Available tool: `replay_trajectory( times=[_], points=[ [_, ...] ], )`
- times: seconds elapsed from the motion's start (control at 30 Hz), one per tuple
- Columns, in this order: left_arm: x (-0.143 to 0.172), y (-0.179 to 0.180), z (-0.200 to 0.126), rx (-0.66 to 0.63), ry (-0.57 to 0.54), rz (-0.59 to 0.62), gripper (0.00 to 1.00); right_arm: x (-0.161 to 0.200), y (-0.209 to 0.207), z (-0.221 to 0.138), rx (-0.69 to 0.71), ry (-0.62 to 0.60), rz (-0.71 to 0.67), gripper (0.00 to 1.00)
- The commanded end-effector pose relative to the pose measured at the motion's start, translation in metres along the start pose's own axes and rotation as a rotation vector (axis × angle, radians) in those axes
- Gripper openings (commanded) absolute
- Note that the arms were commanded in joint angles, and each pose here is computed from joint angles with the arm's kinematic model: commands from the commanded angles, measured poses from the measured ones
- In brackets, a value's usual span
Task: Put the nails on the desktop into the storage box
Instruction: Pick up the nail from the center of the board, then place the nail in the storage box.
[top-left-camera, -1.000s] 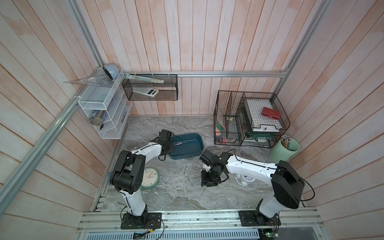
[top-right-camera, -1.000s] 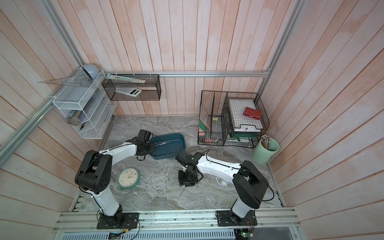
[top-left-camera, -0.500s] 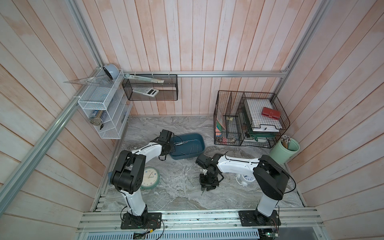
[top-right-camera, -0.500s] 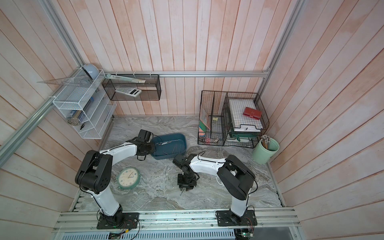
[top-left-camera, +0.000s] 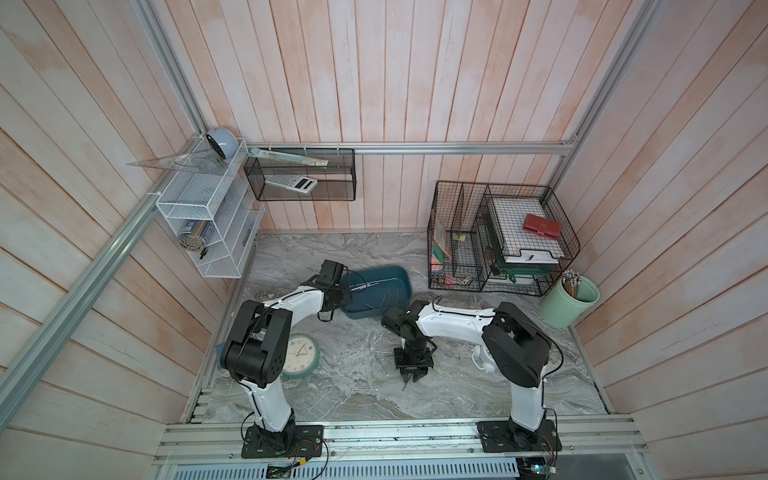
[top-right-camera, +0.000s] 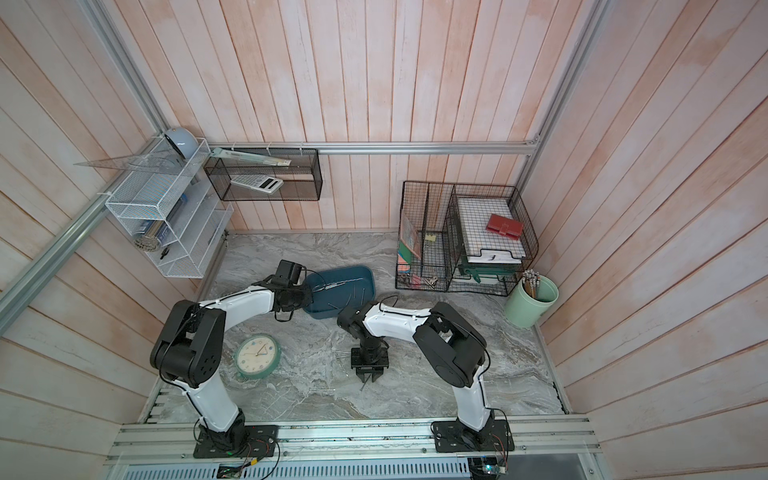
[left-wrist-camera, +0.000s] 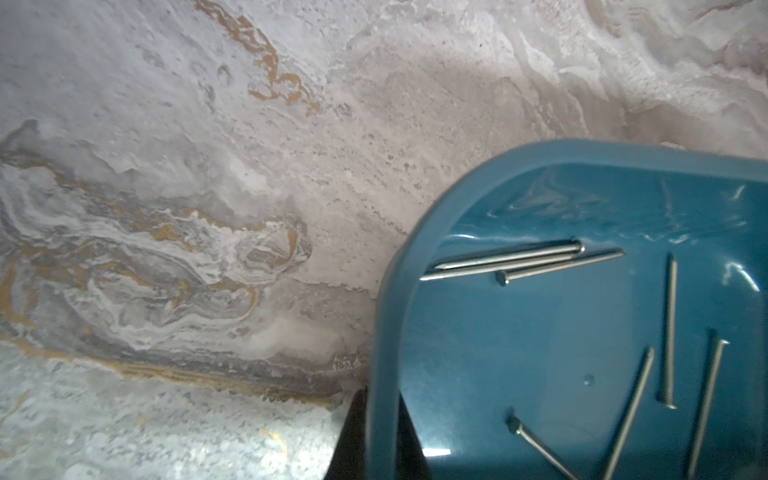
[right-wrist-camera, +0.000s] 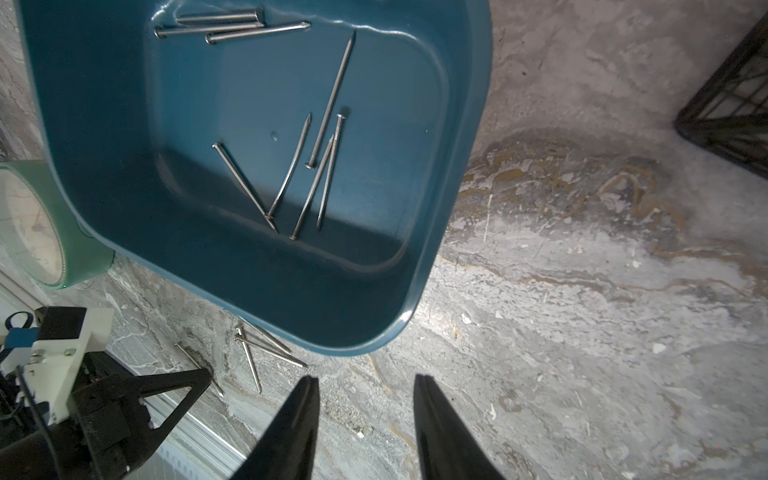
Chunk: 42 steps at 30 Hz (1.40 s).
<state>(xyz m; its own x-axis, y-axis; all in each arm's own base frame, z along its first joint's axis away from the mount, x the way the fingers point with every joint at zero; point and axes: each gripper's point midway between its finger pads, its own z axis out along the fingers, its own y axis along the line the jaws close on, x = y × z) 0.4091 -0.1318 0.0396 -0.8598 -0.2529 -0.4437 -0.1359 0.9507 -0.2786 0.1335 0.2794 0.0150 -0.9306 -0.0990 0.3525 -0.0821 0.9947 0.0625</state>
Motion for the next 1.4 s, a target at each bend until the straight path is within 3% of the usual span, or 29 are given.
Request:
replay_trajectory(
  times=[0.0,0.27,0.47,0.67,0.8,1.07,1.27,1.37],
  points=[
    [0.056,0.017,0.017,-0.035,0.182,0.006,0.00,0.005,-0.038,0.011,0.204,0.033,-0.006,0.29],
    [0.058,0.019,0.020,-0.036,0.190,0.011,0.00,0.003,-0.041,0.016,0.208,0.025,0.003,0.24],
    [0.058,0.020,0.019,-0.040,0.189,0.011,0.00,0.000,-0.043,0.027,0.203,0.027,0.000,0.01],
    [0.058,0.019,0.018,-0.040,0.194,0.009,0.00,-0.008,-0.047,0.021,0.211,-0.020,-0.021,0.00],
    [0.056,0.019,0.015,-0.046,0.197,0.013,0.00,-0.014,-0.042,-0.013,0.199,-0.111,-0.068,0.00],
    [0.051,0.015,0.001,-0.049,0.191,0.024,0.00,-0.032,-0.015,-0.112,0.021,-0.285,-0.159,0.00],
    [0.053,0.017,-0.004,-0.069,0.201,0.038,0.00,-0.083,0.009,-0.193,-0.121,-0.426,-0.220,0.00],
    [0.051,0.015,-0.008,-0.068,0.194,0.031,0.00,-0.118,0.023,-0.213,-0.186,-0.440,-0.229,0.00]
  ],
)
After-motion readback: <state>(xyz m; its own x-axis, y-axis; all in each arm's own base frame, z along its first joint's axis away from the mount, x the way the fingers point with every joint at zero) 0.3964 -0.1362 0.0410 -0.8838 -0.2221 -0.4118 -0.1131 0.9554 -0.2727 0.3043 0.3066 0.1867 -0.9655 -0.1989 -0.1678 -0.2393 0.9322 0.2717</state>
